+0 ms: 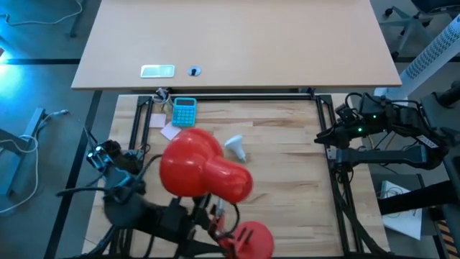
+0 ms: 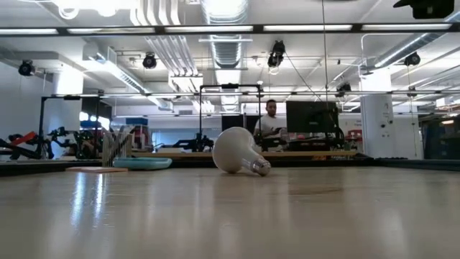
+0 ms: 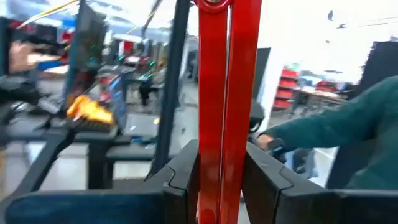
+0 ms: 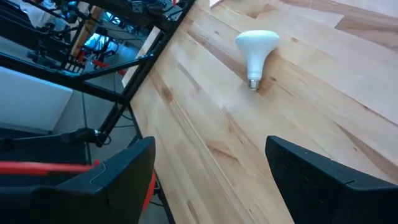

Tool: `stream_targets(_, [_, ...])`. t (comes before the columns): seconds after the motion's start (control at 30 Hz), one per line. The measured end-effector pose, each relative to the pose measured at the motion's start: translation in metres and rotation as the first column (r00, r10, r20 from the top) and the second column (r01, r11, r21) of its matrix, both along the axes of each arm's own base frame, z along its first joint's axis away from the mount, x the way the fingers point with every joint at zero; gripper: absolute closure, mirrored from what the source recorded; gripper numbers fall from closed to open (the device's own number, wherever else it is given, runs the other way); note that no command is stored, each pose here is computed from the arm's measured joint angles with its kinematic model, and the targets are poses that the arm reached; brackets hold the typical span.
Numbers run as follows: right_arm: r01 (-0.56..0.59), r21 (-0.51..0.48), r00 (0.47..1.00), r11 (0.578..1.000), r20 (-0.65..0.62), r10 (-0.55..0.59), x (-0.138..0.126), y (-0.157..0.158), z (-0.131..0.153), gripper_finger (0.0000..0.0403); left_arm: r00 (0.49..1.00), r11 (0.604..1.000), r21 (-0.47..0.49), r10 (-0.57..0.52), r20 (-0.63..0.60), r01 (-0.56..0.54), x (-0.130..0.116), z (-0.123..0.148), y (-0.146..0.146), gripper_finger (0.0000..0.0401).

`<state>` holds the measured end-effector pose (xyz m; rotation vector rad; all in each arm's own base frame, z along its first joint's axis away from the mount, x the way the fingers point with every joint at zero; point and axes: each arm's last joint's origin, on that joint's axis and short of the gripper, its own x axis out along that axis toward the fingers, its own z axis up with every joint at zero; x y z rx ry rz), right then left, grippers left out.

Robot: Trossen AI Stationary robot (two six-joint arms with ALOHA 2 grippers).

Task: Screw lightbulb
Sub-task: Insert the light bulb into the red lamp

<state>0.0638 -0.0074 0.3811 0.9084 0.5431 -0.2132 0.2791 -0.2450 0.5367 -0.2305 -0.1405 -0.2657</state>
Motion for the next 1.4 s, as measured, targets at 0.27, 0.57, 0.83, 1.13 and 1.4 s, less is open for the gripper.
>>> stream_targets(0.27, [0.014,0.025,1.0,1.0,-0.016,-0.014,-0.001,0.0,-0.001,0.0103,0.996,0.996,-0.089,-0.014,-0.088,0.006,-0.056,0.017,0.003,0.0321])
stream_targets(0.57, [0.06,0.032,0.998,0.998,-0.036,-0.058,-0.001,-0.001,-0.003,0.0103,0.957,0.978,-0.105,0.15,-0.248,-0.18,-0.089,0.014,0.022,0.0321])
stream_targets(0.83, [0.112,0.077,0.989,0.991,-0.101,-0.105,0.006,-0.003,-0.019,0.0103,0.792,0.889,0.142,0.452,-0.41,-0.435,-0.099,-0.021,0.057,0.0321])
stream_targets(1.13, [0.107,0.086,0.991,0.991,0.073,-0.114,0.036,-0.005,-0.014,0.0103,0.64,0.868,0.244,0.486,-0.595,-0.432,-0.059,-0.051,0.084,0.0321])
stream_targets(1.4, [0.101,-0.019,0.98,0.995,0.177,-0.096,0.045,-0.001,0.018,0.0103,0.534,0.86,0.396,0.509,-0.675,-0.321,0.0,-0.103,0.108,0.0321])
